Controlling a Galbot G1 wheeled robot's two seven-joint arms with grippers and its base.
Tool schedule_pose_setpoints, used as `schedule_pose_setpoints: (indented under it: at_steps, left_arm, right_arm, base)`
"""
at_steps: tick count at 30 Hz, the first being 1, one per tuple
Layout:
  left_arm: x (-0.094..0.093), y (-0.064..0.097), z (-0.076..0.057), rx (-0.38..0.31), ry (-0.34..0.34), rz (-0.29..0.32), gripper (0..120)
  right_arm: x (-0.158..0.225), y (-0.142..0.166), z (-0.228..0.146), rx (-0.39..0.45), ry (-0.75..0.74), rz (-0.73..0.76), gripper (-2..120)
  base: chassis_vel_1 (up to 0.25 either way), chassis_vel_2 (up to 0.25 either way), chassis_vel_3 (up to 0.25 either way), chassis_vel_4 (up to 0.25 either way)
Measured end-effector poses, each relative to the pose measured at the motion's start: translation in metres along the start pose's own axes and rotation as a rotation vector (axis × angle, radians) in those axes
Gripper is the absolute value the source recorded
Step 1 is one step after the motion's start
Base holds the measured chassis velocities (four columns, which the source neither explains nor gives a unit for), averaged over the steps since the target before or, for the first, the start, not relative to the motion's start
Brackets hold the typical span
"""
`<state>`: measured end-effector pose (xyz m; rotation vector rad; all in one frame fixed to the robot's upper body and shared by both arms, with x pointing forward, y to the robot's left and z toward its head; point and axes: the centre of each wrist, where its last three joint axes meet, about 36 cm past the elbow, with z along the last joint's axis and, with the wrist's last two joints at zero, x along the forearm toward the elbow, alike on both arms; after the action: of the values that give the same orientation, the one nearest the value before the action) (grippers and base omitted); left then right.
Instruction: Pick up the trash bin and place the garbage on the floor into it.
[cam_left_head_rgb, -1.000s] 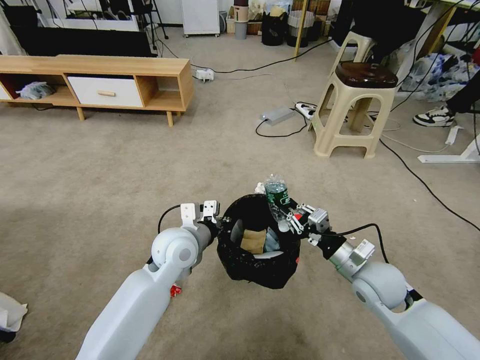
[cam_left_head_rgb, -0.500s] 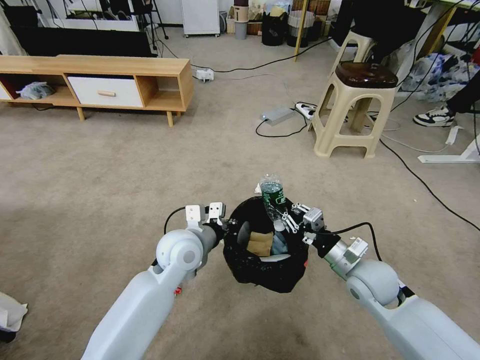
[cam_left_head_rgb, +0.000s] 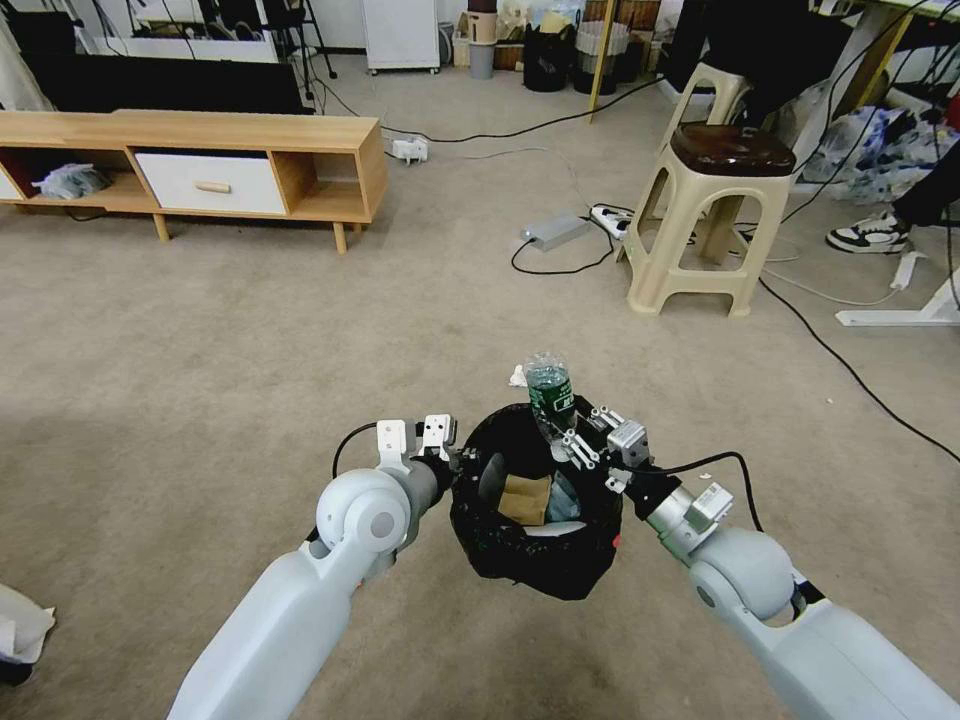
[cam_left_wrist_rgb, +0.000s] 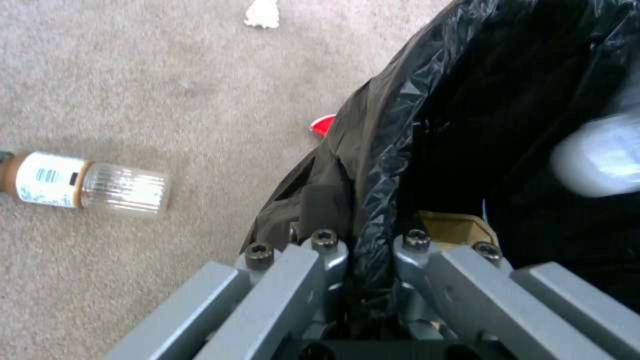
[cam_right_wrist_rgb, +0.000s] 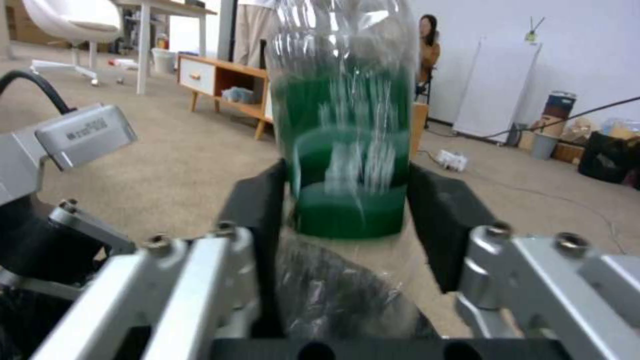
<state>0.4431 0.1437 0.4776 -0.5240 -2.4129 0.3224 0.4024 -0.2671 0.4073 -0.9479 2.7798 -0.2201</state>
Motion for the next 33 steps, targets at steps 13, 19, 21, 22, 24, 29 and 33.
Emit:
schedule_pose_setpoints:
  at_steps: [13,19,21,22,24,29,33]
  left_arm:
    - [0.001,0.007,0.000,0.004,-0.001,-0.021,0]
    - [-0.001,0.012,-0.002,0.010,-0.003,-0.033,0]
    - [-0.001,0.013,-0.002,0.012,-0.003,-0.036,0]
    - [-0.002,0.014,-0.003,0.013,-0.004,-0.040,0]
    - [-0.002,0.015,-0.004,0.014,-0.006,-0.043,0]
    - [-0.002,0.022,-0.009,0.027,-0.018,-0.060,0]
    - [0.001,0.028,-0.014,0.036,-0.031,-0.073,0]
  right_arm:
    - [0.001,-0.002,0.002,0.000,0.007,0.009,98]
    - [-0.001,-0.002,0.004,-0.001,0.010,0.007,100]
    - [-0.002,-0.002,0.004,0.000,0.009,0.007,100]
    - [-0.002,-0.003,0.003,-0.001,0.008,0.007,100]
    - [-0.003,-0.004,0.003,-0.001,0.007,0.008,100]
    - [-0.005,-0.010,-0.003,0.008,-0.015,0.021,100]
    - [-0.006,-0.016,-0.015,0.011,-0.049,0.036,100]
  base:
    - [0.000,0.000,0.000,0.000]
    - [0.000,0.000,0.000,0.000]
    - [0.000,0.000,0.000,0.000]
    - [0.000,0.000,0.000,0.000]
    - [0.000,0.000,0.000,0.000]
    - [0.000,0.000,0.000,0.000]
    - [0.000,0.000,0.000,0.000]
